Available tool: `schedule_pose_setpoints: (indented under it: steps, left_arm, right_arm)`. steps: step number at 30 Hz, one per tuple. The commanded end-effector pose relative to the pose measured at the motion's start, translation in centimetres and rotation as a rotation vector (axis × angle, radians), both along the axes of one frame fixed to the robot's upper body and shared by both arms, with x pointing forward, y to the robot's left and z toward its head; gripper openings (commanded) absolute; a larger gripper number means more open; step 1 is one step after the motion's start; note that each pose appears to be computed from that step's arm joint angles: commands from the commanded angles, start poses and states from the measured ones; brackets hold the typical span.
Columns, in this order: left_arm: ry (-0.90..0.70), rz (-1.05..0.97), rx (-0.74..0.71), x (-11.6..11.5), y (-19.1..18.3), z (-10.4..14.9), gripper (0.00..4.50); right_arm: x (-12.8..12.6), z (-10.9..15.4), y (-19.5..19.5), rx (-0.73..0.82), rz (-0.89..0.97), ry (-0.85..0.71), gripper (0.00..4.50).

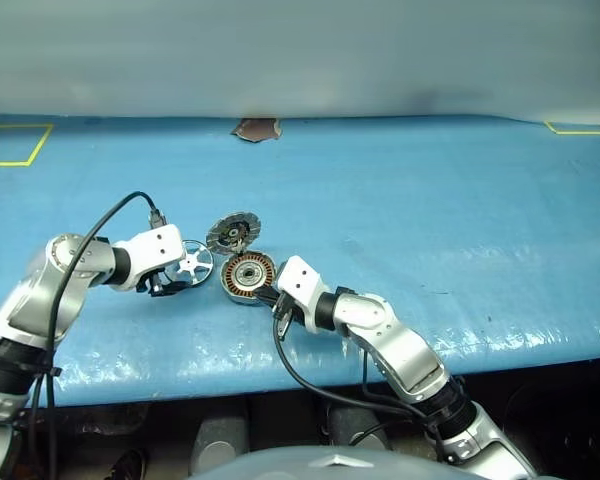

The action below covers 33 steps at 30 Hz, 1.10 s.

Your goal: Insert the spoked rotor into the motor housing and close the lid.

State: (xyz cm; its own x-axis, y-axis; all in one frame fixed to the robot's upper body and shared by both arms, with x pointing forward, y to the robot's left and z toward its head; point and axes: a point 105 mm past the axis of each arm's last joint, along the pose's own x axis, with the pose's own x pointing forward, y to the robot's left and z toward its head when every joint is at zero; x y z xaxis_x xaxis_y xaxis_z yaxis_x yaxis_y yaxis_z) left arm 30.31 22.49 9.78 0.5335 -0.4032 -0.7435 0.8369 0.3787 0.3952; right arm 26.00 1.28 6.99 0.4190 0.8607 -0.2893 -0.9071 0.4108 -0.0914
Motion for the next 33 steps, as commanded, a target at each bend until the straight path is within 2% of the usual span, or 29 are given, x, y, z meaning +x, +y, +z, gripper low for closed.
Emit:
schedule_pose_setpoints:
  steps: [1, 20, 23, 27, 33]
  left_arm:
    - [-0.031, 0.002, 0.003, 0.3, 0.0, 0.6, 3.26]
    - [0.013, 0.002, 0.029, 0.5, 0.0, -1.1, 3.26]
    - [0.014, 0.002, 0.021, 0.5, -0.1, -1.1, 2.63]
    - [0.007, 0.013, 0.030, 0.7, 0.1, -1.1, 1.38]
    - [-0.002, 0.026, 0.032, 0.7, 0.5, -0.9, 1.38]
  right_arm:
    - [-0.2, 1.4, 0.3, 0.040, 0.010, -0.037, 0.00]
    - [-0.2, 1.6, 0.3, 0.044, 0.005, -0.042, 0.00]
    - [-0.2, 1.6, 0.3, 0.045, 0.004, -0.042, 0.00]
    - [-0.1, 1.6, 0.3, 0.046, 0.001, -0.043, 0.00]
    - [-0.1, 1.6, 0.3, 0.047, -0.001, -0.043, 0.00]
